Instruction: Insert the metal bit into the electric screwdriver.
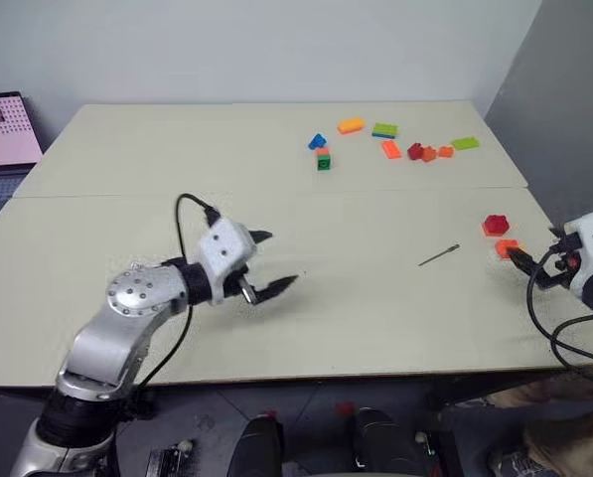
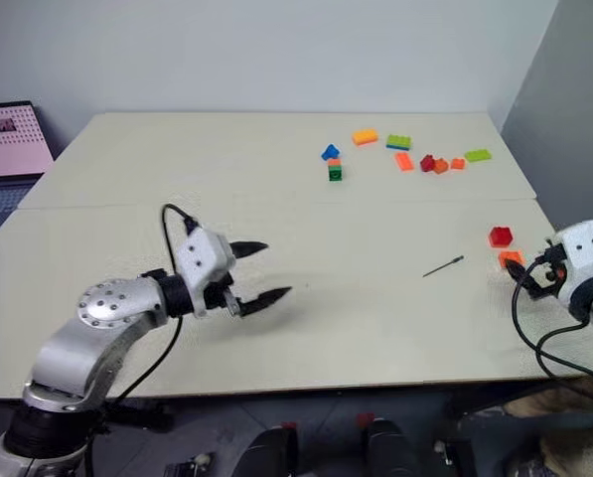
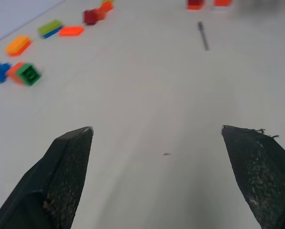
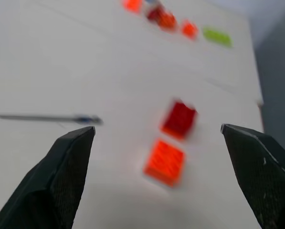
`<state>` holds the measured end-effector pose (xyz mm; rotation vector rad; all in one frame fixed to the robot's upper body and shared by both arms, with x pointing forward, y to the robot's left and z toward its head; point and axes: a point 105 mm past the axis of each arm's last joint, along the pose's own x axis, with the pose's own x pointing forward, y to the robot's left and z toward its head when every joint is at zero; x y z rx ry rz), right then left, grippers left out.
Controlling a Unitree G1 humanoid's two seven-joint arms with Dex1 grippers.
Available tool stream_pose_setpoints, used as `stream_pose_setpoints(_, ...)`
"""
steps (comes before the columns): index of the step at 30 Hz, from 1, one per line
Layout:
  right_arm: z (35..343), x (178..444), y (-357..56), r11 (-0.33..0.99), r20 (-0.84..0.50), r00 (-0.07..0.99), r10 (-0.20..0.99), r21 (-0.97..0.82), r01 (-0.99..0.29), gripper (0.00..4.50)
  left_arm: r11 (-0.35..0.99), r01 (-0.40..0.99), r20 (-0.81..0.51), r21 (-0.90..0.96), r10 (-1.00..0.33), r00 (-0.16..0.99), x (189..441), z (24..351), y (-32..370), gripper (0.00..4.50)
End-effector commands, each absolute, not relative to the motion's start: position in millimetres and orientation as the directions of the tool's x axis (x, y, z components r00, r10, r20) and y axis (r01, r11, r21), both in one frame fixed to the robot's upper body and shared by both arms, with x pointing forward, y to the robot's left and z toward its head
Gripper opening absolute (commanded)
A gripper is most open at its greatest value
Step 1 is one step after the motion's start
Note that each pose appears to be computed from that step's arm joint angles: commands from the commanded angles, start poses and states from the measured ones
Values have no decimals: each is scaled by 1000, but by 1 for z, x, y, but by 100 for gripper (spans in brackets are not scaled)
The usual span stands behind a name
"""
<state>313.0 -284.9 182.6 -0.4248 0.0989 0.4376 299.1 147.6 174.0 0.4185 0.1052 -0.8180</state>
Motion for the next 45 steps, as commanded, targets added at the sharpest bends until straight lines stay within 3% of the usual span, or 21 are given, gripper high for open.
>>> stream_pose_setpoints(1,202,297,-212,581,-199,680,705,-387,-716,448,706,555,-265,440,-488,832,300,201,188,450)
stream_pose_setpoints(3,205,294,-184,475,-201,568,798,-370,-798,448,765,498,-269,409,-420,867,298,205,207,450)
stream_pose_setpoints(9,209,298,-132,221,-215,307,927,-349,-911,448,897,310,-362,315,-188,913,287,199,262,450)
stream_pose_setpoints(14,213,305,-115,101,-235,197,952,-366,-925,448,935,250,-475,251,-106,874,277,188,283,450)
stream_pose_setpoints(20,213,306,-101,17,-244,111,963,-359,-933,448,965,127,-517,228,9,856,288,189,310,450)
stream_pose_setpoints(24,214,298,-89,-69,-258,24,966,-347,-935,448,975,89,-603,206,55,796,295,173,320,450)
stream_pose_setpoints(32,227,288,-76,-156,-239,-78,968,-328,-932,448,986,52,-701,159,76,709,308,156,329,450)
stream_pose_setpoints(45,226,282,-76,-161,-253,-76,965,-336,-928,448,995,-20,-771,93,85,631,320,137,335,450)
